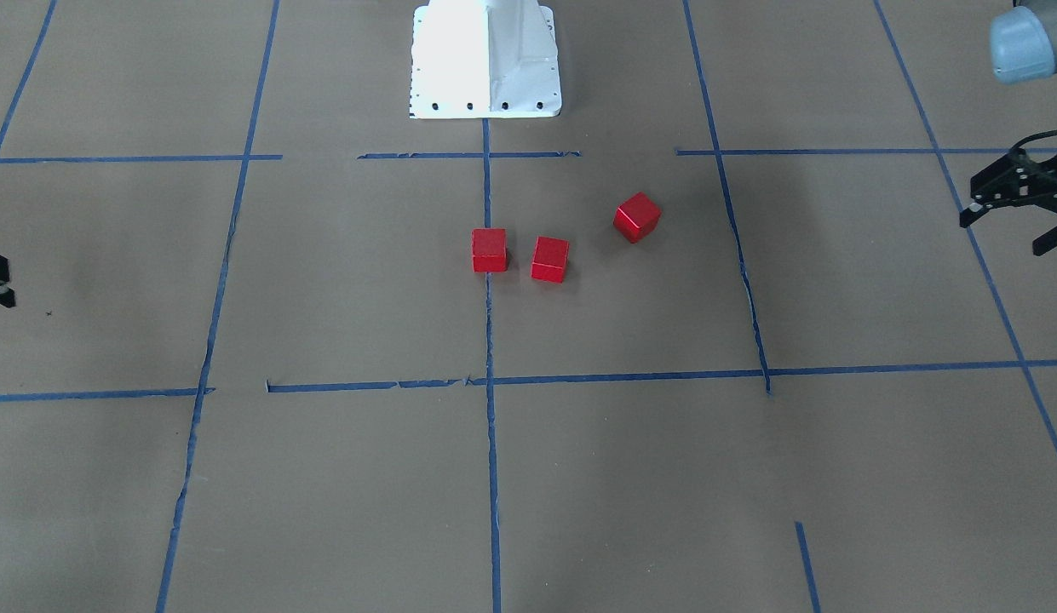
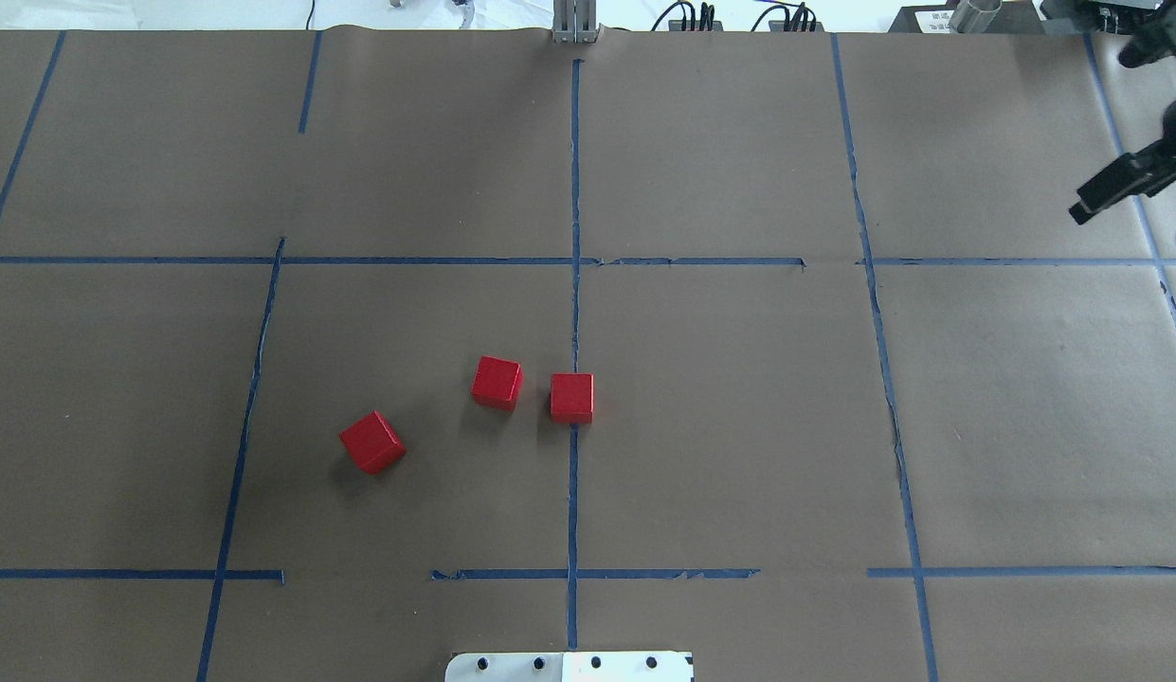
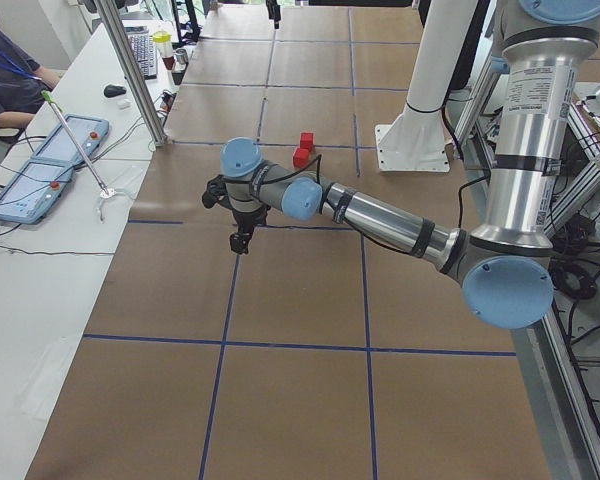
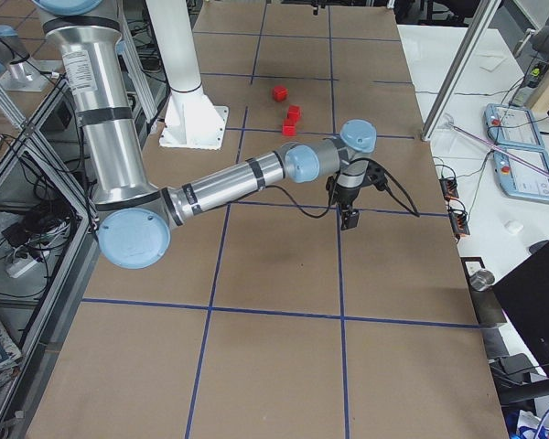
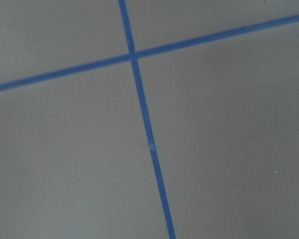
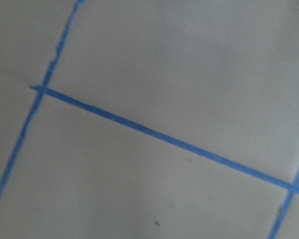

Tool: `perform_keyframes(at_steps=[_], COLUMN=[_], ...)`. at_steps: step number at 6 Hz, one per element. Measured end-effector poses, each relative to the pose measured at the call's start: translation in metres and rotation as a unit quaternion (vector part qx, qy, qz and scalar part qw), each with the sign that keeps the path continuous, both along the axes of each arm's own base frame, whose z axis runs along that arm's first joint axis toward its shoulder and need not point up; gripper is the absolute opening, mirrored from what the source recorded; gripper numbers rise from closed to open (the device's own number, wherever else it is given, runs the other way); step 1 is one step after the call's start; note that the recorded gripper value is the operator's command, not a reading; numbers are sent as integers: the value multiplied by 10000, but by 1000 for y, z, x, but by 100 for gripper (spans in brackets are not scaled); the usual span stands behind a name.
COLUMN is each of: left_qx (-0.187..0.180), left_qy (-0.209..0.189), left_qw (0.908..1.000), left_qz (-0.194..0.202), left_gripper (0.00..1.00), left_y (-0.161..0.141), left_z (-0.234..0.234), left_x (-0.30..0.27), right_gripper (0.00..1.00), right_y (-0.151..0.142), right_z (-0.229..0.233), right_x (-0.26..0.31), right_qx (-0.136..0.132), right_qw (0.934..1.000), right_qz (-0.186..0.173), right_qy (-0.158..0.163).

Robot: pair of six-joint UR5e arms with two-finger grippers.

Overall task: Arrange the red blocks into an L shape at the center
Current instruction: 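Raise the right arm away while the left arm reaches toward the cubes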

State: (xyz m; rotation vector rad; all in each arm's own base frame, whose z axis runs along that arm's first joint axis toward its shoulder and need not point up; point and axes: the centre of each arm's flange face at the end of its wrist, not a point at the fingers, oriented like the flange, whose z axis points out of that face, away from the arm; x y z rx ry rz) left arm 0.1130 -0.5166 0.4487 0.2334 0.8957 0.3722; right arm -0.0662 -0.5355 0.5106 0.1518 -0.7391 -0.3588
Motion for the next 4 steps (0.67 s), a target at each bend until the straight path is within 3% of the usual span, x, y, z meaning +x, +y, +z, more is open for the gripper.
perform_keyframes(at_steps=[2, 4], left_qx=[-202, -290], left_qy=[297, 409], left_qw=[9994, 9987], left_qz=[-30, 7], left_gripper=[100, 100], left_y=[-3, 13], left_z=[-75, -154], left_x=[73, 176], right_gripper=[99, 100], right_y=[79, 118], right_z=[92, 128], right_x=[96, 124], right_qx=[-257, -597], right_qw=[9995, 9975], right_qz=[110, 336], right_qy=[122, 150])
